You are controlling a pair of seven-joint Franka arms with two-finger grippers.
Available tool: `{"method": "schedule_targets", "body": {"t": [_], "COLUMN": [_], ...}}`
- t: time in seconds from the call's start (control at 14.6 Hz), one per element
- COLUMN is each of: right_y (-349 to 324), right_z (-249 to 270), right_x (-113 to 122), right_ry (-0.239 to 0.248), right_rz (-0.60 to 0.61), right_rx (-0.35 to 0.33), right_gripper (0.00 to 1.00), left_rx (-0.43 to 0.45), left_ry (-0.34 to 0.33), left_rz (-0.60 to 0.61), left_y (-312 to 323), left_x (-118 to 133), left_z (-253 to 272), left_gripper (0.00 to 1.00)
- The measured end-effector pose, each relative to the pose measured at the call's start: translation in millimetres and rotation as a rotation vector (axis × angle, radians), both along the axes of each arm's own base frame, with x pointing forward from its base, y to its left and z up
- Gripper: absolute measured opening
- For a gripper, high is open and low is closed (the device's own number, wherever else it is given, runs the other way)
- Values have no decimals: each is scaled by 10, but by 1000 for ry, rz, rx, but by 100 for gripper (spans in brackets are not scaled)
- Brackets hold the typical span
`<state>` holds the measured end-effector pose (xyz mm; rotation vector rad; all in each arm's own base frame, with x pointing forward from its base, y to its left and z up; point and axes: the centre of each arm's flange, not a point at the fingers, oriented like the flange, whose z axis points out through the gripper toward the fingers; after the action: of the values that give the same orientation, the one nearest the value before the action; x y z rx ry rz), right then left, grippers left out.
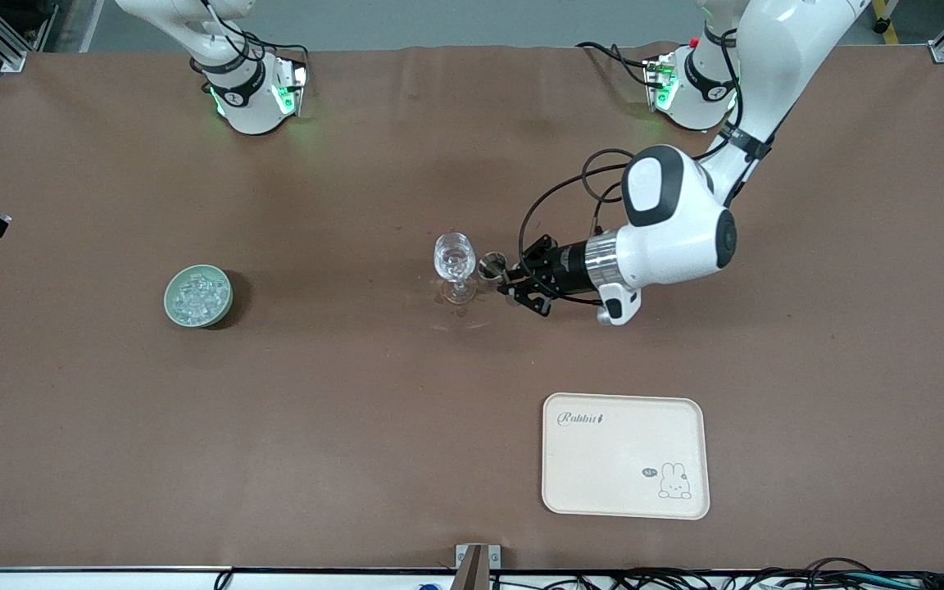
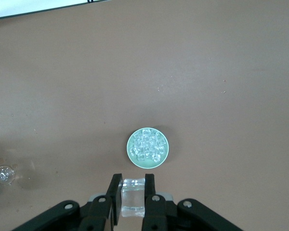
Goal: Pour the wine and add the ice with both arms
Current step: 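Carry the metal jigger with the left gripper over the wine glass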
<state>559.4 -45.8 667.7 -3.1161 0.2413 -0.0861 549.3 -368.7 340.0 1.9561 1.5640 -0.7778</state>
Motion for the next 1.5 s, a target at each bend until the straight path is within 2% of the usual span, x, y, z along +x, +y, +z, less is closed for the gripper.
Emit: {"method": "schedule_targets", "body": {"t": [0.27, 0.96, 1.5], "right_y": [1, 2, 3], "right_z": [-1, -5, -6], "right_x": [-1, 0, 1], "right_ry": [1, 2, 2], "right_rz": [0, 0, 0], "right_rx": [0, 1, 1], "right_gripper": [22, 22, 22], "left_rx": [62, 227, 294], "left_ry": [-30, -121, -171], "left_rz": [-74, -154, -186], "left_y": [-210, -558, -639], "left_x": [-121, -363, -436], "left_z": [-54, 85, 83], "left_gripper": [21, 21, 21]}}
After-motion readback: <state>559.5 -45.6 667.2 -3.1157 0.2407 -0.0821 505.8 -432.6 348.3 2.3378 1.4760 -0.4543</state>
